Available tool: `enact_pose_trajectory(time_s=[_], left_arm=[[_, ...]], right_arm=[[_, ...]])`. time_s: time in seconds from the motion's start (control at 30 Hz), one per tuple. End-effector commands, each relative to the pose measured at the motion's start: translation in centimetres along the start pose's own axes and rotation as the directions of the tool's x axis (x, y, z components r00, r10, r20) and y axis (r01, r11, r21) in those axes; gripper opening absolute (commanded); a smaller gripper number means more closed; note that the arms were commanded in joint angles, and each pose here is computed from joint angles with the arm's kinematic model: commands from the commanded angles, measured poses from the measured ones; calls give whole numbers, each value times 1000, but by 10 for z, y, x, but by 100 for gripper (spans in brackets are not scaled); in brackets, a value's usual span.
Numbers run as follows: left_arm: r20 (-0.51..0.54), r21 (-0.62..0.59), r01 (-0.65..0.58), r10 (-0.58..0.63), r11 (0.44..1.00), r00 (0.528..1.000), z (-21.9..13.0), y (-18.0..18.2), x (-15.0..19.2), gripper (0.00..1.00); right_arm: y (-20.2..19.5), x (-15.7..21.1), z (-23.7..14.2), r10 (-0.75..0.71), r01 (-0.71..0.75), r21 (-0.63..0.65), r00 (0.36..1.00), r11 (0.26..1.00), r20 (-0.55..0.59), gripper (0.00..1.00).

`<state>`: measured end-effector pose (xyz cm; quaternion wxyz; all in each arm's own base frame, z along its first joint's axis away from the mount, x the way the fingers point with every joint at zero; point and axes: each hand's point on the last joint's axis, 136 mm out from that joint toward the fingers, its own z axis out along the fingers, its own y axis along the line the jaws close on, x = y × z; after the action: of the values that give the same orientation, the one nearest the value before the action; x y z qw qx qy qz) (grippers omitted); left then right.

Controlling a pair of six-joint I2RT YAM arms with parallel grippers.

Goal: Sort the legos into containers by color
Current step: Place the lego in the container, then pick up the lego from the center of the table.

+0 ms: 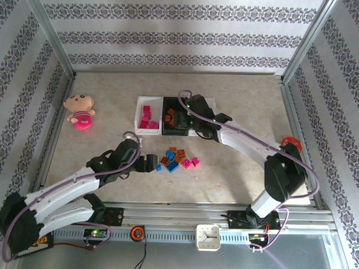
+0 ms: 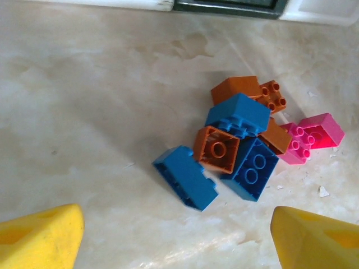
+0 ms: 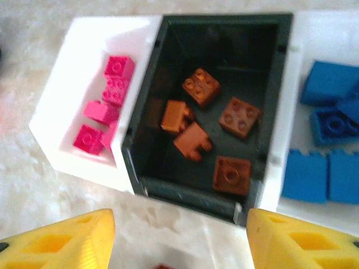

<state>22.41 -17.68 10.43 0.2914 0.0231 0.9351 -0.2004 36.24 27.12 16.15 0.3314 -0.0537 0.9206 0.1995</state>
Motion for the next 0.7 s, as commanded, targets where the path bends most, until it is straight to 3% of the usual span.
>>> enact_pose_trajectory(time_s=[0.0, 0.23, 0.67], left_arm=[[12, 79, -125, 124, 989, 992, 11, -39, -22, 85], [-98, -27, -306, 302, 952, 948, 58, -60, -23, 75], [-175, -106, -383, 362, 918, 916, 99, -55, -22, 60]], right_arm=[[-23, 17, -10, 54, -54, 33, 999, 998, 6, 64], [-63, 42, -34, 133, -134, 66, 991, 989, 20, 64], [-81, 49, -53, 167, -171, 69, 985, 983, 51, 65]])
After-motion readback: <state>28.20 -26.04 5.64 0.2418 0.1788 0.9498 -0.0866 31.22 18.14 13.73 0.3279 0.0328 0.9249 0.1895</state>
